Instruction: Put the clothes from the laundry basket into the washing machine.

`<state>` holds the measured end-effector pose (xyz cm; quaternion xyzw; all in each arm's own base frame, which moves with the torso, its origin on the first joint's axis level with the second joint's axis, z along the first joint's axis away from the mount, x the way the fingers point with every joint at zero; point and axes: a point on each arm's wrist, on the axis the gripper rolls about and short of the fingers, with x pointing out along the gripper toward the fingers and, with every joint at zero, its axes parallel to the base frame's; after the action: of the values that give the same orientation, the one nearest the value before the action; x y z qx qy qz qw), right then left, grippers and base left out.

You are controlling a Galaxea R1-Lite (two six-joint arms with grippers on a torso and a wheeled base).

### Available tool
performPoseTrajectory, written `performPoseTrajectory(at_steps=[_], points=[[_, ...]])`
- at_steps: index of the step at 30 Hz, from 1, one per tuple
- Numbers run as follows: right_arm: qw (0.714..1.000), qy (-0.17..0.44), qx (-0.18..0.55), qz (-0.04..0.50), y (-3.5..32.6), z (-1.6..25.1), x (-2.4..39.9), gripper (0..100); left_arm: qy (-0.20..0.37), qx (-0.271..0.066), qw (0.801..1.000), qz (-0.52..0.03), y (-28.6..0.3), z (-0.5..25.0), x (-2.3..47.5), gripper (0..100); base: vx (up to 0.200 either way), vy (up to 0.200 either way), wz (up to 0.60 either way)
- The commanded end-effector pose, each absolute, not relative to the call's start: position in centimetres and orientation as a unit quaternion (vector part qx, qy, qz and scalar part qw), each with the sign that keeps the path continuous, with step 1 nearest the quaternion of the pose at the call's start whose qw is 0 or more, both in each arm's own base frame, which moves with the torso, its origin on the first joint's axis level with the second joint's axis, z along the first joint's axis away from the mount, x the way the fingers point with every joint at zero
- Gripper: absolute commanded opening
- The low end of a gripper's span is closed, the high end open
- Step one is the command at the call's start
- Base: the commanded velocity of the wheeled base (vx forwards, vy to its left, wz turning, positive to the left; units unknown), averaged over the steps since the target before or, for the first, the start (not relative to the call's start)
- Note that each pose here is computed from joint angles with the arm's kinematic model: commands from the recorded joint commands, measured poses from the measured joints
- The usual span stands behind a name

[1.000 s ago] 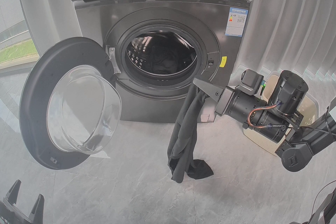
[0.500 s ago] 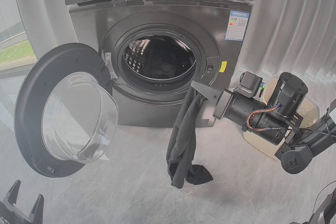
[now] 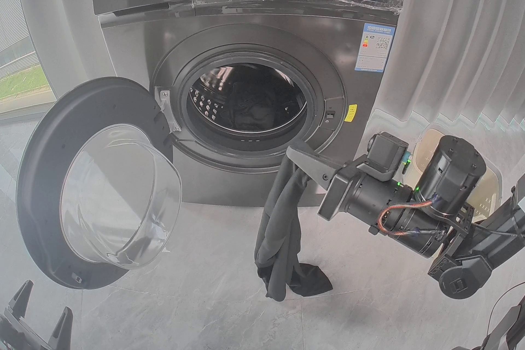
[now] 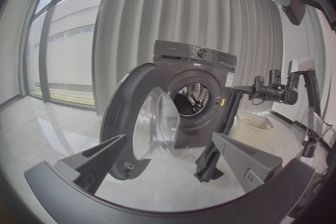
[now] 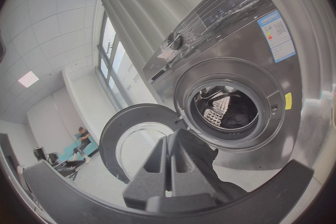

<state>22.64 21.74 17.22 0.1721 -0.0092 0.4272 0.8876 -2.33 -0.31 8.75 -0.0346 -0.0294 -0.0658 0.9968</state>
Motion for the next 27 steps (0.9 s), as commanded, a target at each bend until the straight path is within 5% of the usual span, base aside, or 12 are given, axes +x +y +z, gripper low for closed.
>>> performPoseTrajectory(at_steps=[1,3,12,17,27], points=[[0.892,-0.025,0.201,0.405,23.1,18.3,22.1,0,-0.092,-0.012,0.985,-0.144,-0.7,12.7,-3.8,100,0.000,0.000,0.00],[0.886,-0.024,0.223,0.405,23.8,18.7,22.0,0,-0.057,-0.012,0.977,-0.206,-1.1,16.0,-2.9,100,0.000,0.000,0.00],[0.891,-0.039,0.228,0.390,22.9,19.3,22.6,0,0.026,-0.002,0.963,-0.268,-1.0,20.3,5.8,100,0.000,0.000,0.00],[0.887,-0.059,0.238,0.391,23.1,20.5,22.9,0,0.065,-0.012,0.941,-0.332,-2.8,19.7,10.5,100,0.000,0.000,0.00],[0.887,-0.070,0.245,0.386,22.7,21.2,23.2,0,0.110,-0.014,0.930,-0.351,-7.5,15.8,16.3,100,0.000,0.000,0.00]])
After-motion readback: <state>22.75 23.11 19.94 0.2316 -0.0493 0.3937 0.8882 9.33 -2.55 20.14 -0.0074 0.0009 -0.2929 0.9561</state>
